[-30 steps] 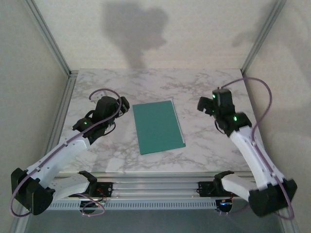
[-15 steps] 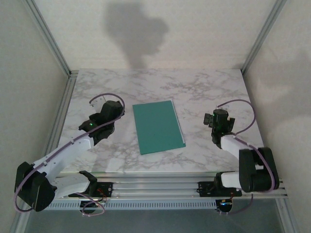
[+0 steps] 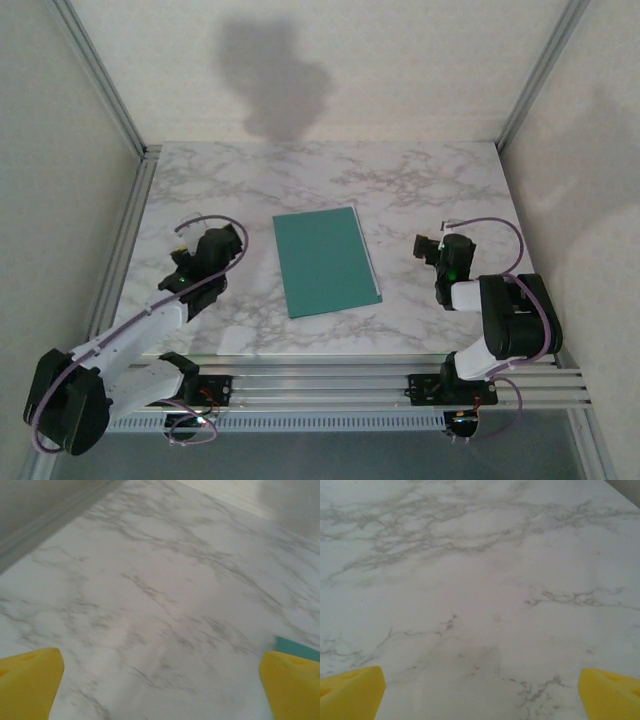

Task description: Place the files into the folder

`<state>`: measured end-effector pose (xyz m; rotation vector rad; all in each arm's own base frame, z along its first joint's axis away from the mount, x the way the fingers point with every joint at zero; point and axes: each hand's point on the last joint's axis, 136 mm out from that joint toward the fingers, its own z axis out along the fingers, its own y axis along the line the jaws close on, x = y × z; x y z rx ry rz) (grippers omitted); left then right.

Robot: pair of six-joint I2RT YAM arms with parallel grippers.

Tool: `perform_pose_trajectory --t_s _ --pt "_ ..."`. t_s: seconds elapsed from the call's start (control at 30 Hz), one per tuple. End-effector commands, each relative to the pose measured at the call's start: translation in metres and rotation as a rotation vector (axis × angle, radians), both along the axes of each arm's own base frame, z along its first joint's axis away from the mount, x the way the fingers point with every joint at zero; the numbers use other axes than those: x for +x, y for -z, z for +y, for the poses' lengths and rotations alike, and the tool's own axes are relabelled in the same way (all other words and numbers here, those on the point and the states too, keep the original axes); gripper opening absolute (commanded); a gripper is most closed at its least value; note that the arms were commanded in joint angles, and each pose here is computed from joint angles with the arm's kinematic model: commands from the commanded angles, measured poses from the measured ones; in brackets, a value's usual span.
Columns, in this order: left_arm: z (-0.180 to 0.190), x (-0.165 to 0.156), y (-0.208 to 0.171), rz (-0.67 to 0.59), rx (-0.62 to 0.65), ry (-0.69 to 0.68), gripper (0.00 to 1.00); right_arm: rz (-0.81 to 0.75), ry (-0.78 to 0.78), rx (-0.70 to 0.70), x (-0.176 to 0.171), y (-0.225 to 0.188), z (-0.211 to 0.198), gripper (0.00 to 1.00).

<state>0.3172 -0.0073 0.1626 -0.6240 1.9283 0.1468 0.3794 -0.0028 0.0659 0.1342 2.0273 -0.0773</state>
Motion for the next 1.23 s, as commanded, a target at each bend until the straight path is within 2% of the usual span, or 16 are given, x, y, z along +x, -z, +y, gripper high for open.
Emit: perform_pose_trajectory --t_s 0.0,0.1,0.17,0.27,0.37,0.5,0.7,0.73,0.83,1.2 --pt "0.034 0.007 -0.011 -0.103 0.071 -0.024 1.0 -0.074 -0.014 -0.014 0.011 -0.019 0.004 0.99" --pt "0.059 0.015 -0.01 -0.148 0.092 -0.02 1.0 -0.071 -0.013 -0.015 0.011 -0.018 0.003 0.99" --pt "0.068 0.024 0.006 -0.148 0.095 -0.002 0.99 -0.072 -0.015 -0.014 0.011 -0.019 0.004 0.99" --pt "0.069 0.038 0.021 -0.178 0.075 0.045 0.99 -0.072 -0.016 -0.014 0.011 -0.019 0.004 0.99" --pt "0.067 0.047 0.015 -0.273 0.069 0.07 0.99 -0.071 -0.015 -0.014 0.011 -0.018 0.004 0.99" --pt "0.064 0.055 0.019 -0.275 0.138 0.136 0.99 -0.073 -0.016 -0.015 0.011 -0.019 0.004 0.99" --pt "0.067 0.027 0.017 -0.432 0.167 0.118 1.0 -0.071 -0.015 -0.016 0.011 -0.018 0.004 0.99" --pt "0.069 0.032 0.026 -0.377 0.152 0.107 1.0 -0.072 -0.016 -0.015 0.011 -0.019 0.004 0.99" --pt "0.074 0.042 0.03 -0.338 0.152 0.073 0.99 -0.072 -0.016 -0.015 0.011 -0.019 0.004 0.99" --pt "0.074 0.042 0.029 -0.343 0.156 0.071 1.0 -0.071 -0.019 -0.014 0.011 -0.018 0.004 0.99"
